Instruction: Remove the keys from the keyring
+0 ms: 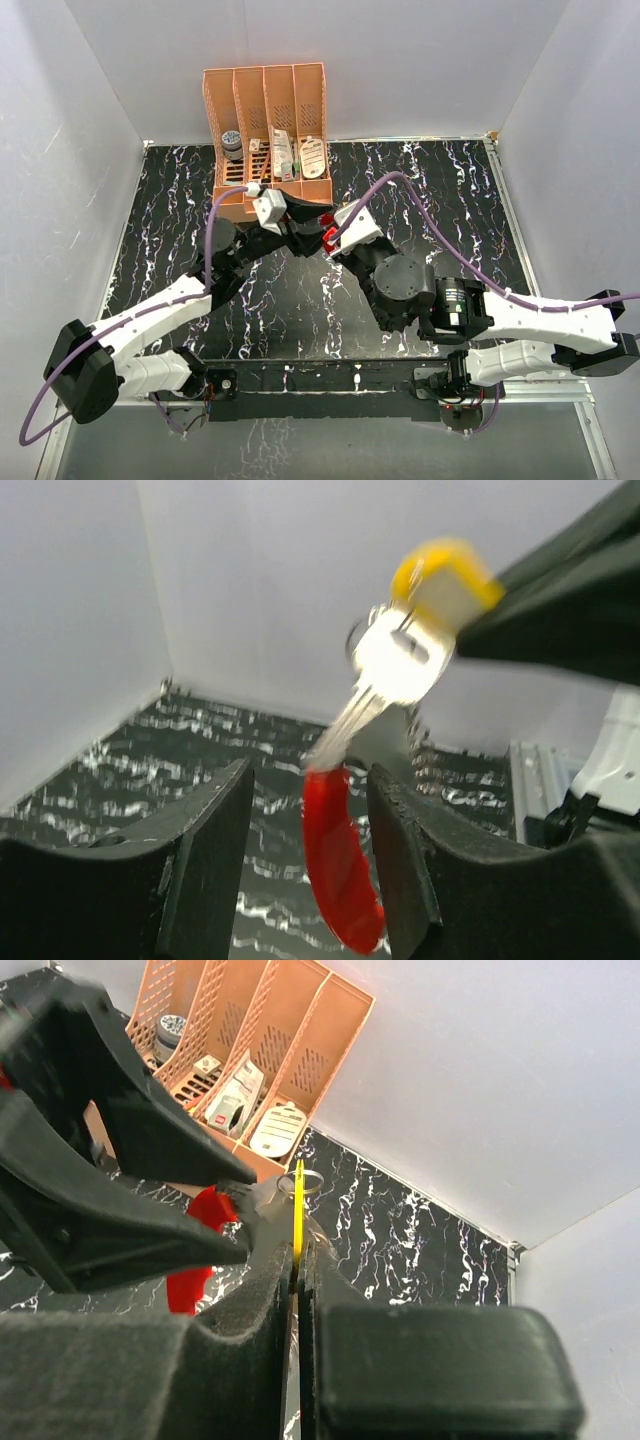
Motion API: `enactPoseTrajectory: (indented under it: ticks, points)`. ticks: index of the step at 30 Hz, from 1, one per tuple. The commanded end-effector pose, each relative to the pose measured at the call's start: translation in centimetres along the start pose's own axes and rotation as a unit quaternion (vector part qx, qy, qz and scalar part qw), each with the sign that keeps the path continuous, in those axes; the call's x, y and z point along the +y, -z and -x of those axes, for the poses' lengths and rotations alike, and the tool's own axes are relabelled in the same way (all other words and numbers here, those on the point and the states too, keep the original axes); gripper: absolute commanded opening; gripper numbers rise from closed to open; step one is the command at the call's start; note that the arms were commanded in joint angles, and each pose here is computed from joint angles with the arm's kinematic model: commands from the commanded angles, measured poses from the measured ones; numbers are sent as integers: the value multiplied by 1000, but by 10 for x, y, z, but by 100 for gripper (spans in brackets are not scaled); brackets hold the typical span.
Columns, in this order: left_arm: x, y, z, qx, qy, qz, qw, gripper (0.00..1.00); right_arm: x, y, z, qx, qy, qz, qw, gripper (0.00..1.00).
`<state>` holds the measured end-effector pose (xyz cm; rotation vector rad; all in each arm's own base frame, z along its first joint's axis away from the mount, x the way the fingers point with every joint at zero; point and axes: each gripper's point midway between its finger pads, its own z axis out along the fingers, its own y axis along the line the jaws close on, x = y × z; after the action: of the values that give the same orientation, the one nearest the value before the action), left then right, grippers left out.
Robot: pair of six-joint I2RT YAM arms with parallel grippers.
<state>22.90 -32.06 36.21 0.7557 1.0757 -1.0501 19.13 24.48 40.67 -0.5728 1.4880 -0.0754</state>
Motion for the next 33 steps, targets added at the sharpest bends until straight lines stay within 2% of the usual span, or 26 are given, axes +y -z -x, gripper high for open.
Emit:
enactPoseTrajectory:
  ticks: [1,10,18,23,33]
  points:
    - [14,7,-26,36,-14,31,999,48,-14,2,22,-28,-55,-19,998,0]
    - [9,3,-8,-17,-19,17,1000,49,-15,3,20,-30,-68,-13,997,0]
    - [-9,-11,16,-57,-20,-46,997,49,-9,2,22,-31,-66,-5,997,0]
    - [-15,-15,18,-62,-18,-68,996,44,-7,2,22,-31,-66,-2,997,0]
    - [-28,-1,25,-56,-62,-91,992,47,-9,3,21,-30,-70,-1,997,0]
